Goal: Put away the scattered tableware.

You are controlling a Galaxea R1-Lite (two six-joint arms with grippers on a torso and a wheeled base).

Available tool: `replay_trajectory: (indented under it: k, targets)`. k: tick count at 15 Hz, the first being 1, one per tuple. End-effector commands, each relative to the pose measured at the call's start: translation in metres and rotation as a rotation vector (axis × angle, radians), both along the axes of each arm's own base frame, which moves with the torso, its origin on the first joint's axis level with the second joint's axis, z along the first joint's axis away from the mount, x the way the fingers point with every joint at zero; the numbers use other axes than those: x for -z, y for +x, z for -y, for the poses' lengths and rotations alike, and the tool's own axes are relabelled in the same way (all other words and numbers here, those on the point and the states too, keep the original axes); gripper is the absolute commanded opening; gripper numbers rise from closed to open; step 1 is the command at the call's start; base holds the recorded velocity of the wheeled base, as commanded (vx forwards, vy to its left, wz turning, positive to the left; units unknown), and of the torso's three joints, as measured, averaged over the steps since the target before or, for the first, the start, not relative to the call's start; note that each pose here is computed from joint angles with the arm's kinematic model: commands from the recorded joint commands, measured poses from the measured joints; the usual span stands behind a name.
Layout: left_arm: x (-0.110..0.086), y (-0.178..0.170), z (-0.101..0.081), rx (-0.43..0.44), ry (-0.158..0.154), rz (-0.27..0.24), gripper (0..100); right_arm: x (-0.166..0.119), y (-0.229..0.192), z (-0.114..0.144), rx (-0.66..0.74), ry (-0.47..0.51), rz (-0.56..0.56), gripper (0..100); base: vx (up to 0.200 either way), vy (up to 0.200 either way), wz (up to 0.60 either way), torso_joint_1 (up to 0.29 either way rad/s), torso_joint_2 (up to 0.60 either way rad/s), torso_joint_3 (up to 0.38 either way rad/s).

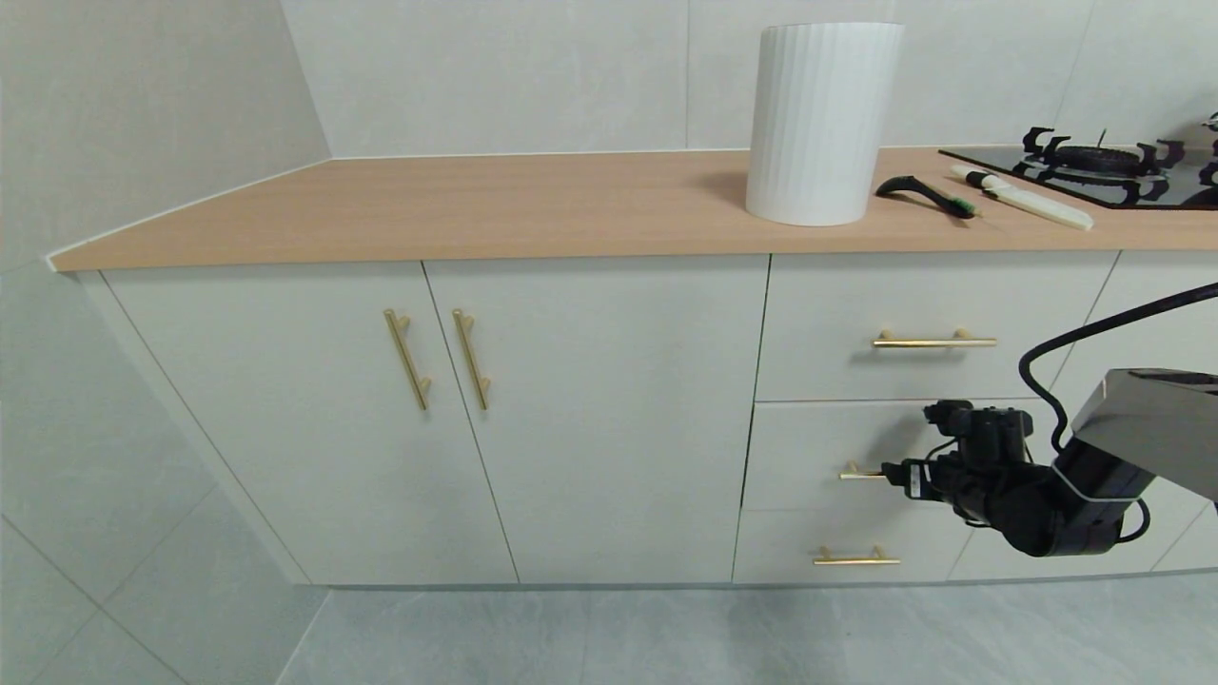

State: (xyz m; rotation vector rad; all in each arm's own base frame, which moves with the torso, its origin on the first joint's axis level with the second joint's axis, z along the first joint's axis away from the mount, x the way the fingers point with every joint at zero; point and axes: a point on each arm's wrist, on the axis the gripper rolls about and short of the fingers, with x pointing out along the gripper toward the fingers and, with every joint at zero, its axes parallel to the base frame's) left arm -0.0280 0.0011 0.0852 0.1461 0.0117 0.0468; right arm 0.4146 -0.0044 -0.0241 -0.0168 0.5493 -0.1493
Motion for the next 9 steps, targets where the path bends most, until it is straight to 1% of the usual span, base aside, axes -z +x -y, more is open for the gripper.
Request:
replay_trajectory:
  k: [1, 5, 7, 9]
  targets:
    - [0.000, 0.000, 0.000, 0.000, 0.000, -0.001, 100, 0.002, -0.001, 0.000, -0.001, -0.002, -0.011, 100, 0.000, 0.000, 0.00, 0.000, 0.00, 0.000]
    - [0.000, 0.000, 0.000, 0.000, 0.001, 0.001, 100, 0.004, -0.013, 0.002, -0.003, -0.012, -0.049, 100, 0.000, 0.000, 0.00, 0.000, 0.00, 0.000]
    - [0.000, 0.000, 0.000, 0.000, 0.000, -0.002, 100, -0.011, -0.033, 0.002, -0.013, -0.004, -0.060, 100, 0.000, 0.000, 0.00, 0.000, 0.00, 0.000]
    - [0.000, 0.000, 0.000, 0.000, 0.000, 0.001, 100, -0.048, -0.048, 0.001, -0.043, 0.013, -0.002, 100, 0.000, 0.000, 0.00, 0.000, 0.00, 0.000]
